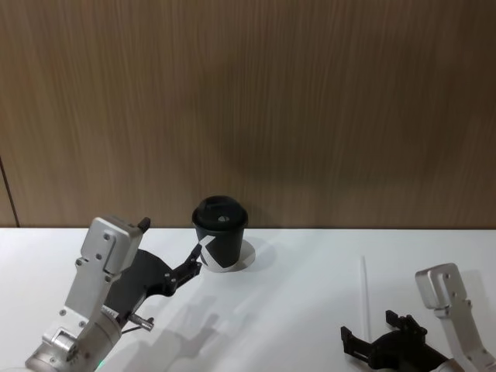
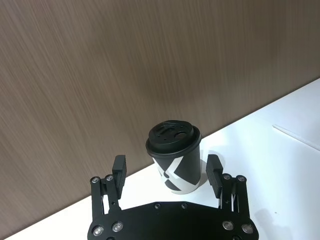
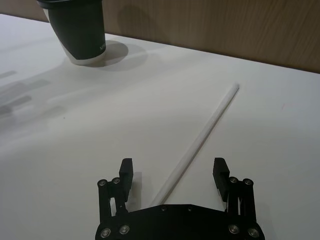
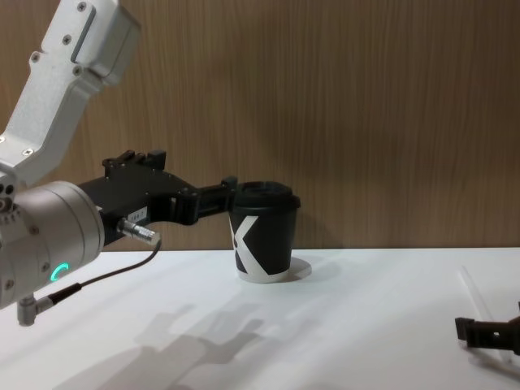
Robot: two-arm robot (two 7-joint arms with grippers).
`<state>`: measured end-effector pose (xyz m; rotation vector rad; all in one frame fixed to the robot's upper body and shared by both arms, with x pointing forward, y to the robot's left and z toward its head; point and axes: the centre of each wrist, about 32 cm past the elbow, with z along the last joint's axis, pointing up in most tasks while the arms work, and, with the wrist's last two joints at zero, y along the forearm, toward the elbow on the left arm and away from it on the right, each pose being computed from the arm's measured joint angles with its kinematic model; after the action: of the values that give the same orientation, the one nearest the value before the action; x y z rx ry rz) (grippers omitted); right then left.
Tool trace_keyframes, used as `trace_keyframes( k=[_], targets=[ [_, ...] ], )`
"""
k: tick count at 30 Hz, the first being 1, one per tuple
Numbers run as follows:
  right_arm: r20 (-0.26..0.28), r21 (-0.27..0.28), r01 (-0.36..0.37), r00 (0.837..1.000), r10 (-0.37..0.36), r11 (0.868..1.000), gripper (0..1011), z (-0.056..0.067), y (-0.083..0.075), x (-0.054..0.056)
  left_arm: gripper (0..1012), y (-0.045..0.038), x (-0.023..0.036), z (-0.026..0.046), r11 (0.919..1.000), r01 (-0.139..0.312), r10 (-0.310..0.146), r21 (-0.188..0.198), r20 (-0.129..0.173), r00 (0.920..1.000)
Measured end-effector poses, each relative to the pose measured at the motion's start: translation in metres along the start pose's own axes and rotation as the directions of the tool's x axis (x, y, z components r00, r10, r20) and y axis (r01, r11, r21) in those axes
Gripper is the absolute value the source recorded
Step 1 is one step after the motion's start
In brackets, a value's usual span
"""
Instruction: Pick up the straw with one hand, pass it to the other hand, and insert it into the cup.
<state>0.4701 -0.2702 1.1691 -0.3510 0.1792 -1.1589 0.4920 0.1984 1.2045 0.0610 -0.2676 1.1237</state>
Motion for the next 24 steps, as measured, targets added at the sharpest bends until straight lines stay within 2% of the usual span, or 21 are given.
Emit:
trace_keyframes(
  k=[24],
  targets=[
    [-0.007, -0.035, -0.008, 1.0, 0.008, 0.999, 1001, 0.0034, 0.0057, 0.0002, 1000, 0.0, 0.0, 0.0, 1.0, 0.0, 0.0, 0.0, 0.0, 1.0]
  ],
)
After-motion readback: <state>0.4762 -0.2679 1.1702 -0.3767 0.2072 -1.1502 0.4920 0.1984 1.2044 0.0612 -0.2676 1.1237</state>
